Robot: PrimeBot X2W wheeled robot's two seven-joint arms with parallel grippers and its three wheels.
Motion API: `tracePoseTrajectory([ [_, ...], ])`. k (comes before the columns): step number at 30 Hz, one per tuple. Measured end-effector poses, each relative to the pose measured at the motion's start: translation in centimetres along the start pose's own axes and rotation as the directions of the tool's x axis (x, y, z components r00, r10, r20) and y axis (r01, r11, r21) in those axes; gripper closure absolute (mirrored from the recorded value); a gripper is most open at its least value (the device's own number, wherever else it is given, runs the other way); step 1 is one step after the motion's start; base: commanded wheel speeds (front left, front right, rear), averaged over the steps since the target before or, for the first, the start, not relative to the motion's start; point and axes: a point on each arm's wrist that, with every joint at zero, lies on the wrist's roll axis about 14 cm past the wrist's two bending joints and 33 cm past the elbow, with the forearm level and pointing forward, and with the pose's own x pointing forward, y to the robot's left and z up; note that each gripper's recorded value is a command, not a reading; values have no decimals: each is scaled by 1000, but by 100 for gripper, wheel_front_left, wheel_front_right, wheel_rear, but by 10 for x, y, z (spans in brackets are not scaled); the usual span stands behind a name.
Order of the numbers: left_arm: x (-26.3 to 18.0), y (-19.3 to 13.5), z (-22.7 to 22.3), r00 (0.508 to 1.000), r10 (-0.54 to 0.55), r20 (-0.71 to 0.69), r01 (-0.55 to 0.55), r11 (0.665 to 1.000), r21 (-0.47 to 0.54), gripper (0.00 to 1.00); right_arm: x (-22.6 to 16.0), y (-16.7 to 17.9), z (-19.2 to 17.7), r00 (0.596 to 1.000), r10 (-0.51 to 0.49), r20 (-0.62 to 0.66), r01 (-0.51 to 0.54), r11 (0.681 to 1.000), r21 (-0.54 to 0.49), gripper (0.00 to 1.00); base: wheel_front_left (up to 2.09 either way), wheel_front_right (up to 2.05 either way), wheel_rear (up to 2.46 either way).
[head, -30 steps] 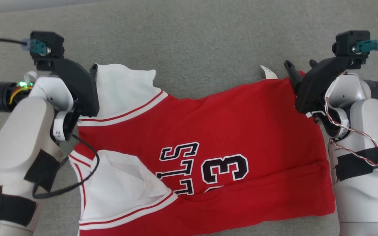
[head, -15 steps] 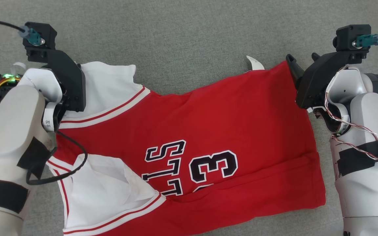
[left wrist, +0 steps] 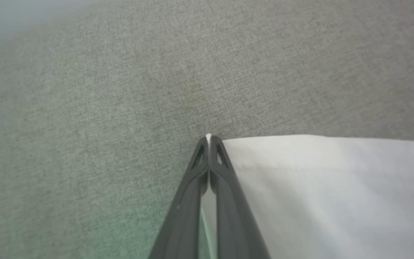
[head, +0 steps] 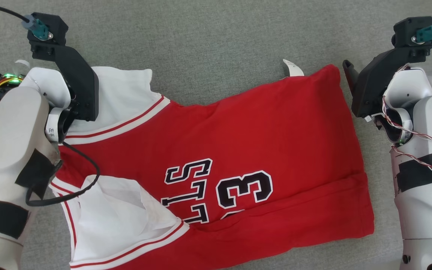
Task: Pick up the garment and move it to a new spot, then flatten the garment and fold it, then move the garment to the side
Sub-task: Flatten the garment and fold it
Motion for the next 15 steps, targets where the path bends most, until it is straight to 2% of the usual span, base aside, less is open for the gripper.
tracePoseTrajectory([
  [10,-3,2,3,1000,-3,17,3,1000,3,100,5,22,-6,994,54,-94,-60,996,-63,0,0,0,0],
  [12,-3,2,2,1000,-3,16,3,1000,4,100,5,20,-10,992,48,-118,-57,996,-73,8,0,0,0],
  [15,-2,2,1,1000,-3,11,2,1000,8,100,8,21,-17,987,46,-151,-60,994,-88,14,0,0,0],
])
